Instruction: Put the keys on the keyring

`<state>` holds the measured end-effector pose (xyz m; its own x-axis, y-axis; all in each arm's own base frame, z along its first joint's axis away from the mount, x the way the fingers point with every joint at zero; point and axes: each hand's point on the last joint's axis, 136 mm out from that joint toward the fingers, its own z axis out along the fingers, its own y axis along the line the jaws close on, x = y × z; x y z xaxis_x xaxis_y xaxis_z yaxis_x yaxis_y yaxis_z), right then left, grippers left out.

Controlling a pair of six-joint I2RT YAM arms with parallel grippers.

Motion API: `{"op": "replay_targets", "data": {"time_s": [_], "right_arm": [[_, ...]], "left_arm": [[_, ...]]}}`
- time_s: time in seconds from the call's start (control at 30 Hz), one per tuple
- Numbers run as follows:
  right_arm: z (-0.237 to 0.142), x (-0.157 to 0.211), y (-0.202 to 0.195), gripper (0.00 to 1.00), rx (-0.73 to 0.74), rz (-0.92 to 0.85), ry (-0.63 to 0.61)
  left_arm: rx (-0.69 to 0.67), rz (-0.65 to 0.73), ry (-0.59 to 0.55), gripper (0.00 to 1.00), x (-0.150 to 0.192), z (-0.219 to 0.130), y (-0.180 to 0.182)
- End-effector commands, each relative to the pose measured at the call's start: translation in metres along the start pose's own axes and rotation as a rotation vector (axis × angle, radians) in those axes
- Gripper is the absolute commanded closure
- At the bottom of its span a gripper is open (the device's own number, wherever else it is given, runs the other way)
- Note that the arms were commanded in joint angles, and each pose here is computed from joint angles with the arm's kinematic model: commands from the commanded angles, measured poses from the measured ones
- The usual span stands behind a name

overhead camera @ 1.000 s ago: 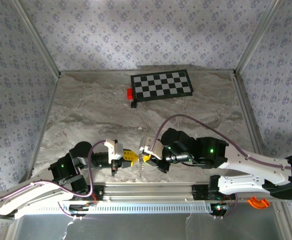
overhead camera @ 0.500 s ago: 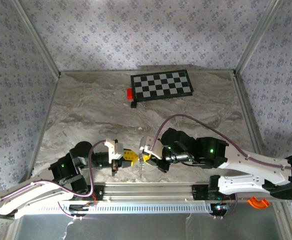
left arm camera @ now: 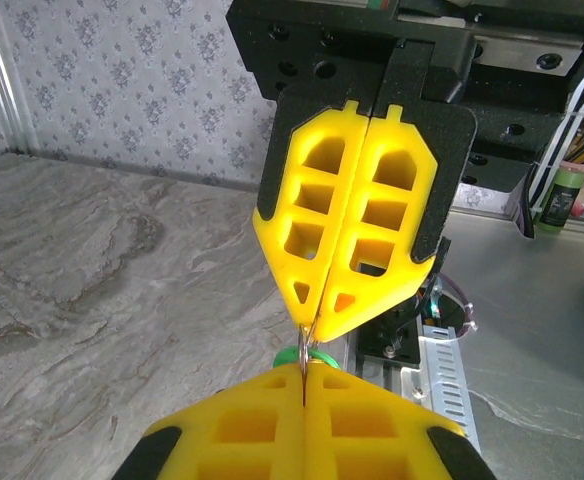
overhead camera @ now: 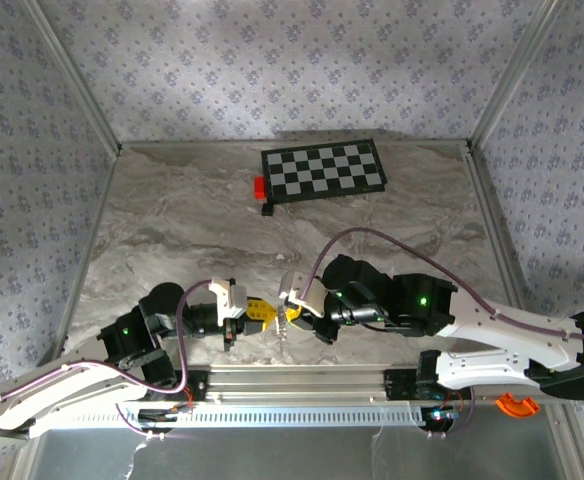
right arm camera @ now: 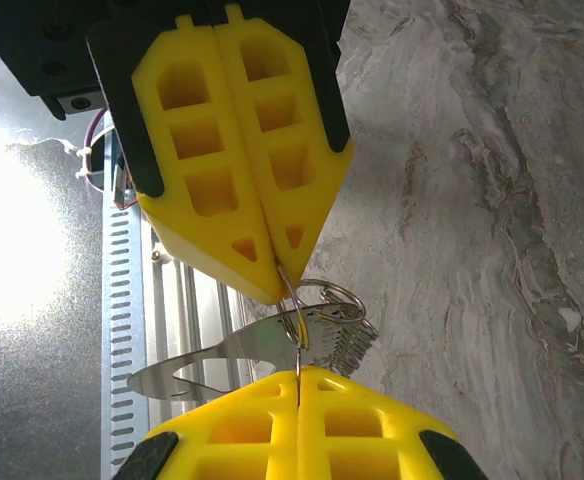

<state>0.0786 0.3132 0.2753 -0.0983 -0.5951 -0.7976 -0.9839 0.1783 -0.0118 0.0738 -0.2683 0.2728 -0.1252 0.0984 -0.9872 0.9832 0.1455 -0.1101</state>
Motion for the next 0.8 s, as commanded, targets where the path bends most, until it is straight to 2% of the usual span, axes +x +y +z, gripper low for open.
{"op": "replay_targets", "data": {"time_s": [0.0,0.77], "right_arm": [[-0.0049,-0.0243,0.0025,1.00,-0.018,0.000,-0.102],[-0.0084,-0.0235,0.0049,1.00,-0.028,-0.002,-0.124]], "left_arm": [[0.013,0.030,-0.036,1.00,-0.0136,0.0012,-0.0037],[0.016,0.028,-0.027,1.00,-0.0135,0.0036,-0.0035]]}}
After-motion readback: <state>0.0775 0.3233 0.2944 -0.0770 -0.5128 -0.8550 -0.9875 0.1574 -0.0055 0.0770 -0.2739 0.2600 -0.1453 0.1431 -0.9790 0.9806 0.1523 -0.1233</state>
